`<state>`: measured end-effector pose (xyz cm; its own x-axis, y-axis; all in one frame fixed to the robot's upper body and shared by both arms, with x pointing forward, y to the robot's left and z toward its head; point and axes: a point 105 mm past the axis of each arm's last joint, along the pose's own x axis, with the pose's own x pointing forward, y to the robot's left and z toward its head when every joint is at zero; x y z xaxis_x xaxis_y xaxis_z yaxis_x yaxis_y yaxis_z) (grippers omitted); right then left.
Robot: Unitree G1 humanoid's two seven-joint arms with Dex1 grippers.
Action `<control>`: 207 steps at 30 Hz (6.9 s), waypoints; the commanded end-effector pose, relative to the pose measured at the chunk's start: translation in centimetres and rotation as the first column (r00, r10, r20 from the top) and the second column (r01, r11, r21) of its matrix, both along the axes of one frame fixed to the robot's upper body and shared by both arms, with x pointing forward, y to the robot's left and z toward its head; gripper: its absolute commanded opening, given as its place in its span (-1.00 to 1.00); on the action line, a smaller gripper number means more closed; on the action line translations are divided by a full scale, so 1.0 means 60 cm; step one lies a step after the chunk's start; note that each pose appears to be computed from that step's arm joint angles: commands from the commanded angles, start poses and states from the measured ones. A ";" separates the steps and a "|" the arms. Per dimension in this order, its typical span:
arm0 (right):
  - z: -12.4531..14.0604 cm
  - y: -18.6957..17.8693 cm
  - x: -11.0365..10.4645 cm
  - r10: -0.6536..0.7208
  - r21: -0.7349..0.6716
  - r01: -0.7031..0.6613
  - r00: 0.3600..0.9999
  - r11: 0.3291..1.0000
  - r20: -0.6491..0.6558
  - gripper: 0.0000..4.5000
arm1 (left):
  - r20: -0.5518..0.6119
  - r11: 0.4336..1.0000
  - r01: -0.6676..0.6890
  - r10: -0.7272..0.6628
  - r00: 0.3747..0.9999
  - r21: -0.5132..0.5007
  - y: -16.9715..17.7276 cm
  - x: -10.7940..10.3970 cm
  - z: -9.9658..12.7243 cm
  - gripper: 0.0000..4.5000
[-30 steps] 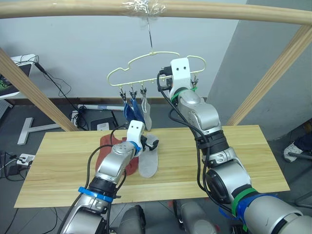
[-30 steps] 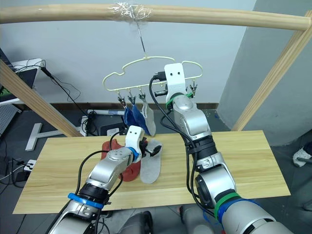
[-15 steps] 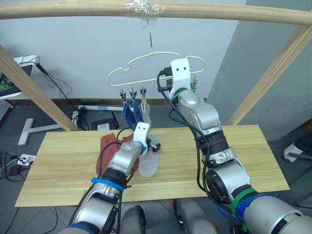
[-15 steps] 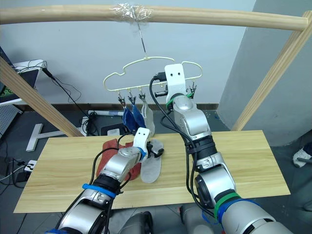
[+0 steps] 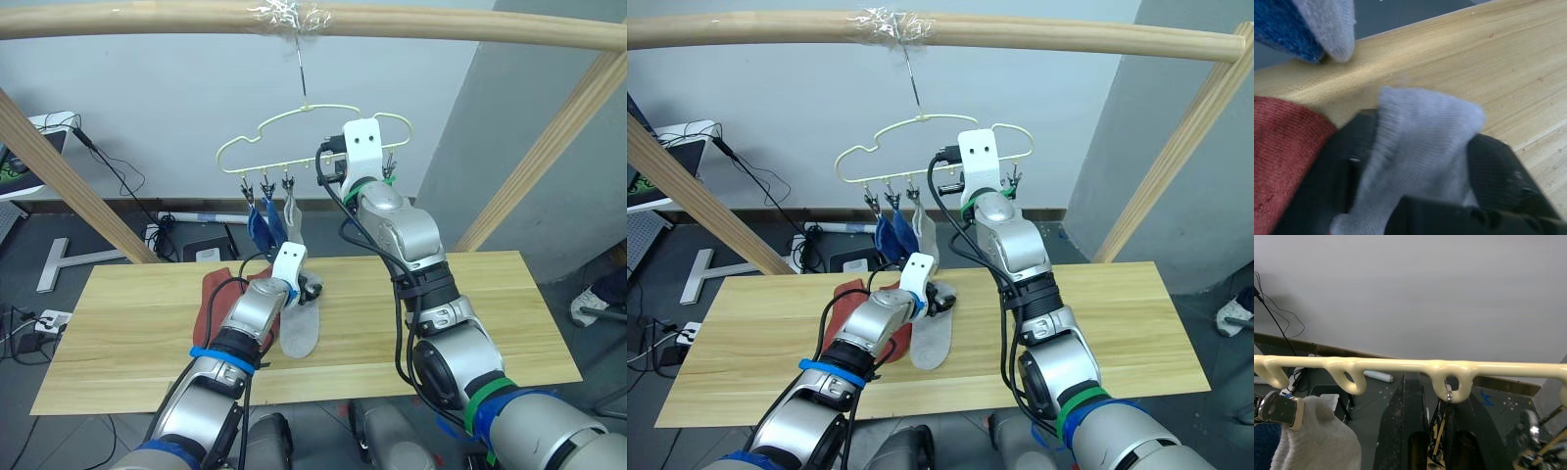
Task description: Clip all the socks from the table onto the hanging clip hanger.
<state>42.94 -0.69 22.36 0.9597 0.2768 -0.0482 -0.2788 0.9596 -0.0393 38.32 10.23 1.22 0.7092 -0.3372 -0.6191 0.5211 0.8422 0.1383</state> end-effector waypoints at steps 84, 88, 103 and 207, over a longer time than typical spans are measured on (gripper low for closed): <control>0.049 0.020 -0.023 0.059 0.129 -0.054 0.998 0.990 -0.038 -1.00 | 0.395 0.864 0.258 -0.076 0.916 -0.432 -0.117 0.048 0.297 -0.99; 0.049 0.020 -0.024 0.059 0.131 -0.053 0.997 0.990 -0.040 -1.00 | 0.402 0.860 0.262 -0.073 0.913 -0.439 -0.124 0.050 0.303 -0.99; 0.044 0.019 -0.024 0.057 0.133 -0.049 0.997 0.990 -0.058 -0.68 | 0.413 0.846 0.257 -0.048 0.909 -0.467 -0.129 0.056 0.316 -1.00; 0.006 -0.045 -0.072 -0.048 0.092 0.045 0.998 0.995 0.028 -0.07 | 0.620 0.786 0.611 -0.435 0.653 -0.093 0.115 -0.166 0.436 0.98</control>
<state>38.76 -3.67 21.04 0.9714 0.2308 -0.0564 -0.2291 0.9728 0.0345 29.17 17.09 26.31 0.5419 -0.8391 -0.0469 0.8109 0.5074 0.2914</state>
